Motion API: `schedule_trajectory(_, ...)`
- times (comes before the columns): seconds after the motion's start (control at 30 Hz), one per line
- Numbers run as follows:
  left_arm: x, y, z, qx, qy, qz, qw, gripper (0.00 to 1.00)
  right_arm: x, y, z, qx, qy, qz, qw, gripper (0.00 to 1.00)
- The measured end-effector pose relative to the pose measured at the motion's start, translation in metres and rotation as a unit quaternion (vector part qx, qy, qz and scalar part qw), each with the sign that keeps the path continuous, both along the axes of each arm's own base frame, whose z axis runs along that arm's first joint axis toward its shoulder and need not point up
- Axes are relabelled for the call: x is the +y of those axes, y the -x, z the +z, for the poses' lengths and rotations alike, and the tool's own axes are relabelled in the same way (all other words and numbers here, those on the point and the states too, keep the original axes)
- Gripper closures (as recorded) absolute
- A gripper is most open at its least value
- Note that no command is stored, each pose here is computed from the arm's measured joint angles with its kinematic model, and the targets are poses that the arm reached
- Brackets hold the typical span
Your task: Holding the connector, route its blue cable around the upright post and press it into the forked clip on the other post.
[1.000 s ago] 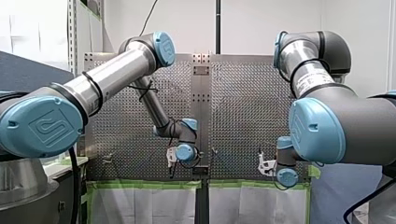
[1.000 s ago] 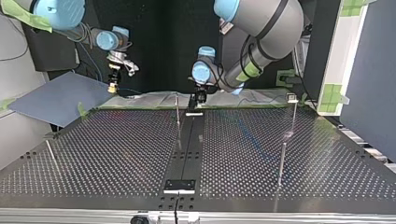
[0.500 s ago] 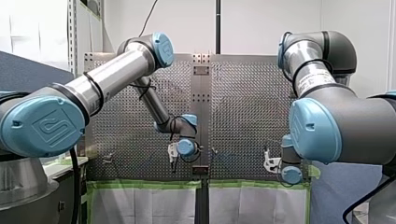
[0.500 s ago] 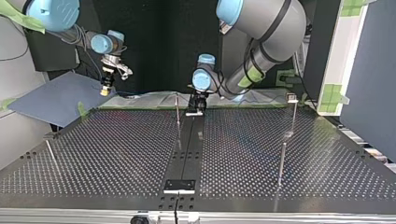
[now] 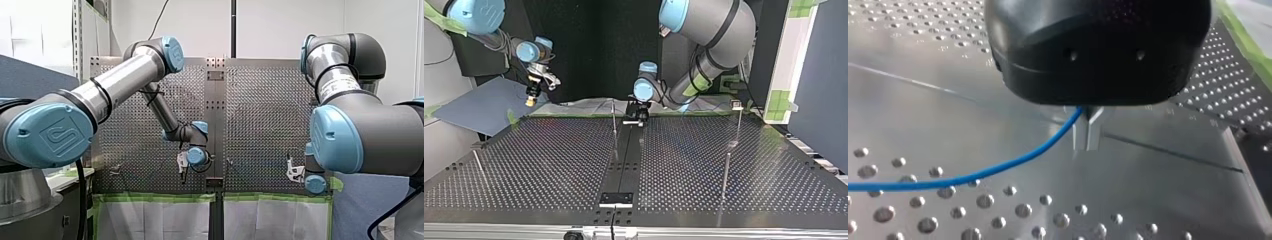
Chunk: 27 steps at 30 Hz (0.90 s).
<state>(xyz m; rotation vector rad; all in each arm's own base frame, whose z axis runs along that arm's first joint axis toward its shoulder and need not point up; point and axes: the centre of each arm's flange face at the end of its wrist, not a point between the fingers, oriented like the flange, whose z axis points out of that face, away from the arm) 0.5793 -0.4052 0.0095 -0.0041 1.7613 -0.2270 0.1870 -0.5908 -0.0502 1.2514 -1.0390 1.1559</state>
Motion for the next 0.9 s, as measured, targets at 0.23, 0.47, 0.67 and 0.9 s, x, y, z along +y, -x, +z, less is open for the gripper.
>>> schedule_trajectory(0.23,0.002,0.000,-0.001,0.007,-0.002,-0.001,1.0000,1.00,-0.002,0.002,0.000,0.001,-0.001,-0.001,1.0000,1.00)
schedule_trajectory(0.47,-0.002,0.010,-0.004,0.030,-0.016,-0.016,0.9993,0.53,-0.002,0.001,0.000,0.000,-0.002,0.001,1.0000,1.00)
schedule_trajectory(0.67,-0.018,0.028,-0.008,0.054,-0.050,-0.062,0.9954,0.42,-0.002,0.001,0.000,-0.001,-0.002,0.005,1.0000,1.00)
schedule_trajectory(0.9,-0.032,0.045,-0.012,0.074,-0.076,-0.112,0.9880,0.00,-0.001,0.000,0.000,-0.005,-0.002,0.009,0.9999,1.00)
